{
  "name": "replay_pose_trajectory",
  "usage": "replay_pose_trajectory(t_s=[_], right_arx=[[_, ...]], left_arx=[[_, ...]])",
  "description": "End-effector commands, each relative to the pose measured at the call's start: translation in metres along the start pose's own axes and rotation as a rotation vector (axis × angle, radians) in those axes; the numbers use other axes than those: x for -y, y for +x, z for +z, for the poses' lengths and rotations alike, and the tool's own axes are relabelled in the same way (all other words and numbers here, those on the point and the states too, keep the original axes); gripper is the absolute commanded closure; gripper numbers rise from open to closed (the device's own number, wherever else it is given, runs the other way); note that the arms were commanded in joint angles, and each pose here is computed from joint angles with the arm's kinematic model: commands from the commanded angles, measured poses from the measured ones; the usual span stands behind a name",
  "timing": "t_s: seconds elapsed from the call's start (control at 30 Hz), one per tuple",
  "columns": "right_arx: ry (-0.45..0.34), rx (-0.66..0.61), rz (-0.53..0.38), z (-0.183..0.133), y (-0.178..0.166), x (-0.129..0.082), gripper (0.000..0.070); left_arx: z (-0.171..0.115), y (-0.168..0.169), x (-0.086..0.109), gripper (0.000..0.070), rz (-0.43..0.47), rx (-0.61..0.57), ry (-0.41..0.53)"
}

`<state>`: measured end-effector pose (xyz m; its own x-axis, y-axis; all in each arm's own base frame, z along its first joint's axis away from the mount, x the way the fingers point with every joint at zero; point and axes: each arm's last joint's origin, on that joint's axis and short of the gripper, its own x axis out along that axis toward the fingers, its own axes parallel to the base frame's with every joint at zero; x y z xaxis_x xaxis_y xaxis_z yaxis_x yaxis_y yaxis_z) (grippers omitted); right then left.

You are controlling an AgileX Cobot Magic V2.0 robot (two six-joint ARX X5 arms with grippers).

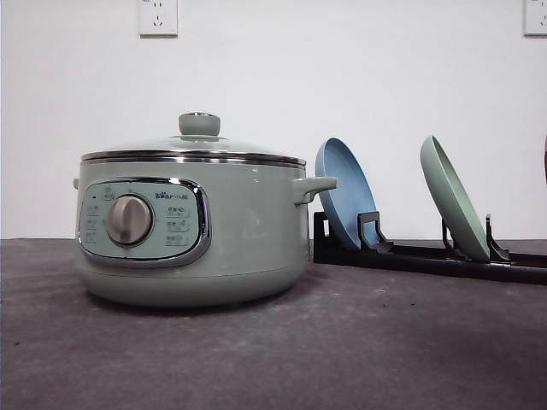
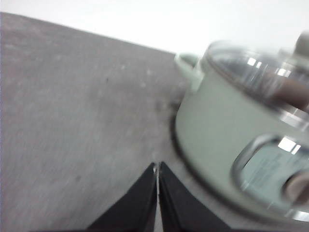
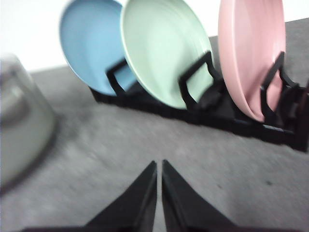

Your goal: Transfer potato from steamer to green plate

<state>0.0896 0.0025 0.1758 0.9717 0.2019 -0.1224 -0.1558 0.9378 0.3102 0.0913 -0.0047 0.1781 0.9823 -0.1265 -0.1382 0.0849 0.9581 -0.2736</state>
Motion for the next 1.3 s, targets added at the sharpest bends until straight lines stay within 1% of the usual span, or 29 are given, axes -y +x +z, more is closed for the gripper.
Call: replay_pose_trajectory(t_s=[0.0,0.03,0.1,0.2,0.3,0.37,0.47,0.5,0.57,0.7,0.8,0.9,1.03,1.1,1.27], right_arx=[[0.077,0.061,0.026,0.018,-0.007,-0.007,0.0696],[0.092,0.078,0.033,0.026,-0.01,-0.011,0.0696],[0.11,0.104,0.048,0.042,-0.017,-0.017,0.0696],[0.133,0.107,0.071,0.068,-0.027,-0.028,0.0696],[0.137,0.066,0.098,0.094,-0.034,-0.039,0.0696],[0.124,0.029,0.117,0.111,-0.038,-0.046,0.0696],[0.093,-0.007,0.146,0.133,-0.043,-0.055,0.0696],[0.078,-0.01,0.153,0.139,-0.045,-0.058,0.0696],[0.032,-0.004,0.177,0.153,-0.05,-0.064,0.0696],[-0.034,0.011,0.226,0.173,-0.06,-0.074,0.0696],[-0.075,-0.003,0.286,0.184,-0.064,-0.08,0.0696],[-0.104,-0.034,0.303,0.19,-0.064,-0.083,0.0696],[-0.132,-0.112,0.329,0.195,-0.056,-0.085,0.0696],[-0.129,-0.159,0.344,0.196,-0.05,-0.085,0.0696],[-0.14,-0.308,0.468,0.191,-0.031,-0.086,0.0696]], left_arx=[[0.021,-0.006,0.006,0.0698,-0.014,0.066,-0.099],[0.03,-0.008,0.009,0.0698,-0.02,0.079,-0.127],[0.046,-0.011,0.014,0.0698,-0.027,0.098,-0.137],[0.076,-0.015,0.022,0.0698,-0.034,0.12,-0.12],[0.11,-0.018,0.032,0.0698,-0.033,0.108,-0.082],[0.133,-0.019,0.039,0.0698,-0.034,0.087,-0.051],[0.162,-0.018,0.048,0.0698,-0.041,0.062,-0.043],[0.169,-0.017,0.05,0.0698,-0.052,0.056,-0.042],[0.179,-0.015,0.055,0.0698,-0.103,0.032,-0.04],[0.191,-0.008,0.063,0.0698,-0.202,-0.063,-0.045],[0.195,-0.003,0.069,0.0698,-0.286,-0.122,-0.034],[0.197,0.0,0.074,0.0698,-0.356,-0.173,-0.008],[0.195,0.003,0.079,0.0698,-0.41,-0.239,0.062],[0.192,0.004,0.081,0.0698,-0.43,-0.256,0.091],[0.19,0.003,0.087,0.0699,-0.485,-0.261,0.148]])
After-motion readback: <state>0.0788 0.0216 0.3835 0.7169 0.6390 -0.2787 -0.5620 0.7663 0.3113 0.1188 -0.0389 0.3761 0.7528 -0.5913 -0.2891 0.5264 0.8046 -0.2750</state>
